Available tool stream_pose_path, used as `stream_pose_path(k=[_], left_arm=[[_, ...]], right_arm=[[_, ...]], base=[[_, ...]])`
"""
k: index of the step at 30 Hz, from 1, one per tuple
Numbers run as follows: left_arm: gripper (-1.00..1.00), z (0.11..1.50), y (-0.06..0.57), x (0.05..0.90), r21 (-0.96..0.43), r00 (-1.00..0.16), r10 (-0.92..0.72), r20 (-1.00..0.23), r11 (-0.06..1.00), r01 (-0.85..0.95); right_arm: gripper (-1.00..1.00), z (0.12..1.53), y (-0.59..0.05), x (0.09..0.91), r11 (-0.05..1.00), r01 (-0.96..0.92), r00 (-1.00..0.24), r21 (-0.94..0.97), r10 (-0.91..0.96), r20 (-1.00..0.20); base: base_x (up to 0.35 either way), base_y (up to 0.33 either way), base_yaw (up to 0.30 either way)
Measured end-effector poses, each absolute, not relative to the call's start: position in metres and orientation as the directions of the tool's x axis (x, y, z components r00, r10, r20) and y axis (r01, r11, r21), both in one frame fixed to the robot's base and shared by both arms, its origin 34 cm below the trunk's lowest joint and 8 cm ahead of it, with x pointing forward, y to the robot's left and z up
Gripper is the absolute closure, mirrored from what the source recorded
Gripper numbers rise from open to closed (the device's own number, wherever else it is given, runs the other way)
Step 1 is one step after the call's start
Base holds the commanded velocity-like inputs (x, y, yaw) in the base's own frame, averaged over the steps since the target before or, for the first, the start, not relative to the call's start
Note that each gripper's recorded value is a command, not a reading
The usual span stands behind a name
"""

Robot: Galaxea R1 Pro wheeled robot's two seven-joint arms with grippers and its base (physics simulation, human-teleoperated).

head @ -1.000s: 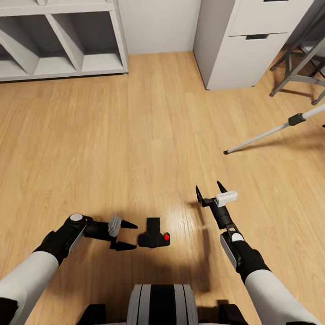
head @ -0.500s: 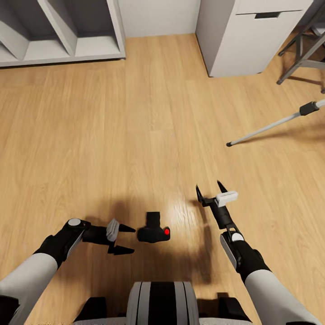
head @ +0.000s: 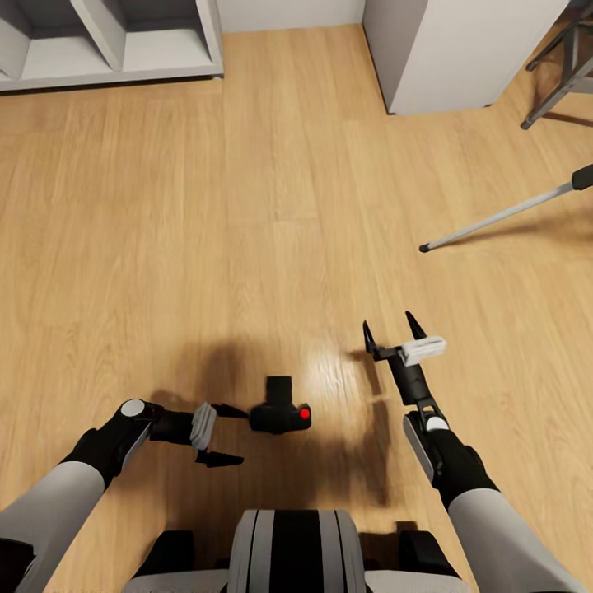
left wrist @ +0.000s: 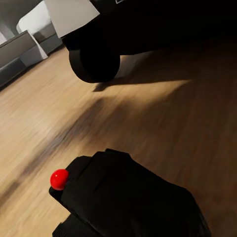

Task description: Attach the digital camera to the camera tripod in the bedroom.

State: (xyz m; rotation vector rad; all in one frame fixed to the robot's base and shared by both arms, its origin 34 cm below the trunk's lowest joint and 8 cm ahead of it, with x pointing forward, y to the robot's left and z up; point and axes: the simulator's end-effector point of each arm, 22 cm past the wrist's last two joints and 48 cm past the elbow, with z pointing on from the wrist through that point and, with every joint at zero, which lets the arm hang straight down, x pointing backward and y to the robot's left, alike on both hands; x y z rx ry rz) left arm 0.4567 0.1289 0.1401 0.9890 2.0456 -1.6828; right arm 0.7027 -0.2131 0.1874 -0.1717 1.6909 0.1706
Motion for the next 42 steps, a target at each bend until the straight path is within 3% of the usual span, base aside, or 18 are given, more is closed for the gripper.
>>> stream_pose_path(k=[14,35,42], left_arm=[[-1.00,0.127,0.136,0.457,-0.708,-0.687,0.319,-0.653,0.063,0.703],[-1.00,0.197,0.144,0.556,-0.369,-0.342,0.334,-0.878,-0.019,0.929],[-1.00,0.221,0.138,0.568,-0.370,-0.336,0.342,-0.878,-0.037,0.928]], right_arm=[[-1.00,0.230,-0.226,0.731,0.991,-0.135,0.028,-0.009,-0.005,-1.000],[-1.00,0.196,-0.223,0.719,0.991,-0.134,-0.065,0.006,-0.002,-0.998],[-1.00,0.191,-0.218,0.717,0.989,-0.145,-0.074,0.011,0.000,-0.997]], base=[[0.000,0.000,0.000],[0.000,0.000,0.000],[0.000,0.000,0.000]])
